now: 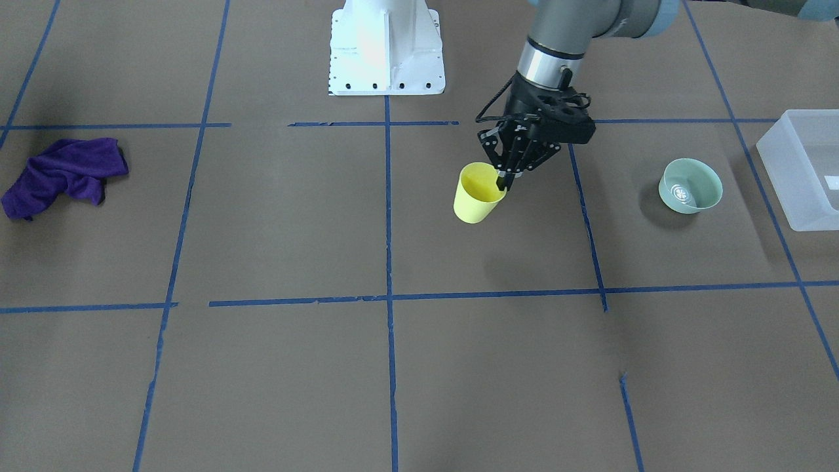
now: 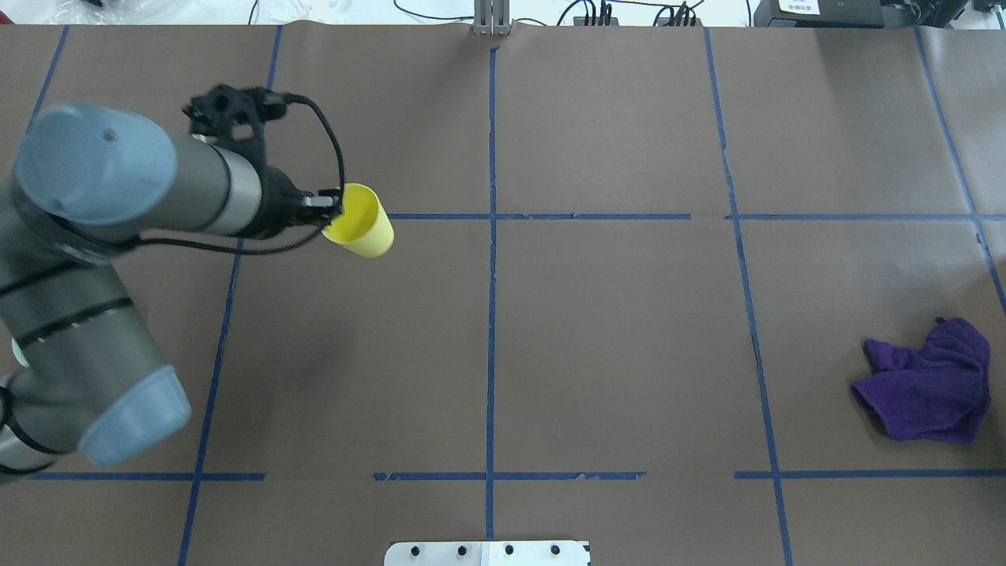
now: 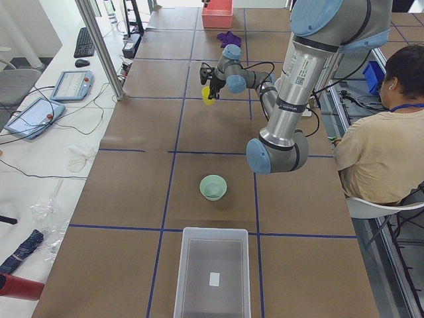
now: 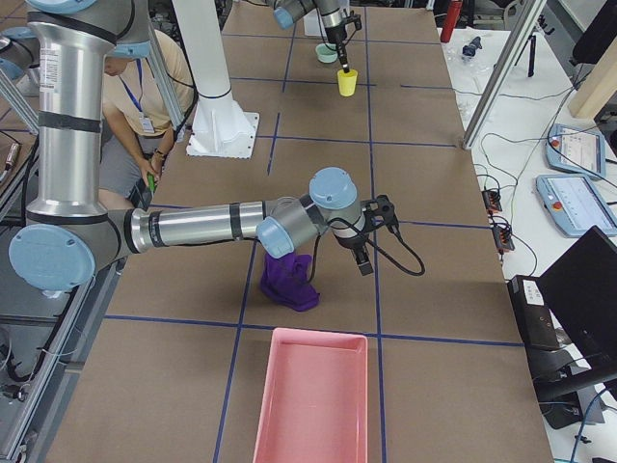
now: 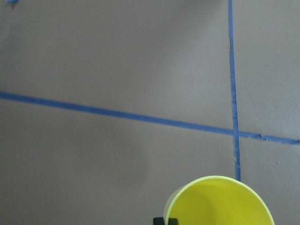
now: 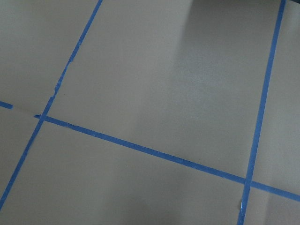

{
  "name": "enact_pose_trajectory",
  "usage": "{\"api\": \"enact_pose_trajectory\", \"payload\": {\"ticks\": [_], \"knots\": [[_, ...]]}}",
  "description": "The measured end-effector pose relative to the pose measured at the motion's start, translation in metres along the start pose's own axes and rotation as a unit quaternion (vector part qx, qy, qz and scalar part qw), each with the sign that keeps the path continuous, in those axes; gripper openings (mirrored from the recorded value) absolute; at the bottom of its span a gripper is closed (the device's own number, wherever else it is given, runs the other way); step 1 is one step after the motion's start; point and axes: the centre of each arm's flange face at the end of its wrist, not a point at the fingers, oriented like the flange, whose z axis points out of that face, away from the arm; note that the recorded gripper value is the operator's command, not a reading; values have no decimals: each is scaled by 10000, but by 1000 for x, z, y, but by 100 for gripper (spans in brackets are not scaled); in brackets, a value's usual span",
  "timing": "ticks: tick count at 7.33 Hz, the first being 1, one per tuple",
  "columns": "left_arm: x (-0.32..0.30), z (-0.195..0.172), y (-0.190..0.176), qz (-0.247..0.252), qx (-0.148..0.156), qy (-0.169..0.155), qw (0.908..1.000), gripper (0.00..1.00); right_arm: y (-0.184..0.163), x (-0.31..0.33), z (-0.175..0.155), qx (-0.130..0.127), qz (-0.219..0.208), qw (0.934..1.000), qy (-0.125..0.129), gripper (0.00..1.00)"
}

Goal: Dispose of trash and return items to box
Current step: 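Lift the yellow cup with the left gripper and carry it off the table, then lower the yellow cup into the clear plastic bin and release it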

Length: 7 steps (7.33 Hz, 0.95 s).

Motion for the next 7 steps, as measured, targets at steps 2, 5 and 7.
{"api": "enact_pose_trajectory", "payload": {"ticks": [2,5,7], "knots": [[-98,-55,-61,855,27,-160,9962,0,-6,-4,0,26,10,10000,-17,100],[-298,-111,-85,2664,-344,-636,9612,0,-8,-10,3,-1,167,9998,-72,100],[-472,-135,-75,3396,-614,-829,9349,0,-8,-12,5,-20,162,9998,-78,100]]}}
